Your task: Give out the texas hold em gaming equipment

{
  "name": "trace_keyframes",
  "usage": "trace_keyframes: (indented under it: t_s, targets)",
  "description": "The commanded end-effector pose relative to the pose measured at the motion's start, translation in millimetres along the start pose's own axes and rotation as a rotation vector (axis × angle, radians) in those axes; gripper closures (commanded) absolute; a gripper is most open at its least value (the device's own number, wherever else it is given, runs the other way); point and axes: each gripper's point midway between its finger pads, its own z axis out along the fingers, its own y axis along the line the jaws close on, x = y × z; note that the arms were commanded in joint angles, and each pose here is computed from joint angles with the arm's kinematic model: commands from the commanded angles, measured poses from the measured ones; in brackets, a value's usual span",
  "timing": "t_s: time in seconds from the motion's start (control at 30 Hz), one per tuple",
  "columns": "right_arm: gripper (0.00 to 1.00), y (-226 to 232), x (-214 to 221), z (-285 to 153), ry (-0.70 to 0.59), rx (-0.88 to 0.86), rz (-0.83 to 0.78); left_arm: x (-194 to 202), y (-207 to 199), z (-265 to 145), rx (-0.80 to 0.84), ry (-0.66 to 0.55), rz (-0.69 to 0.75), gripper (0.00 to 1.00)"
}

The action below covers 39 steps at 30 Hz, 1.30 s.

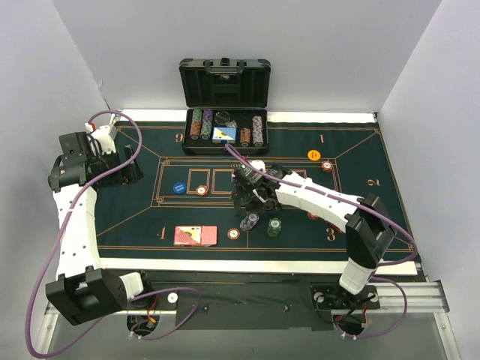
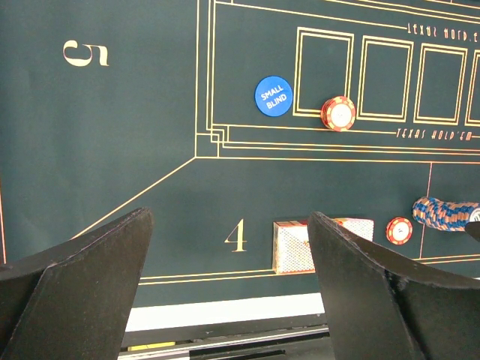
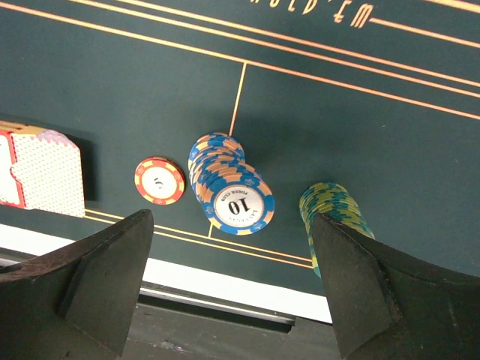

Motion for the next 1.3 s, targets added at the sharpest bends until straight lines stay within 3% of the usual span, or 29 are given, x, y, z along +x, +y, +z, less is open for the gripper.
trace_keyframes:
  t_s: [0.0,0.43,1.27]
  targets:
    - [0.19,7,7,-2,0.035,-0.005,-0.042,-10,1,-7,-0.004,-0.048,0.015,0.04]
    - [0.26,2,22,26,0.093,0.047,-0.060,-10,1,-6,-0.004,-0.048,0.017,0.04]
    - [0.55,5,26,31,0.106,0.037,-0.051,-8,3,-8,-0.011,-0.050,0.017,0.04]
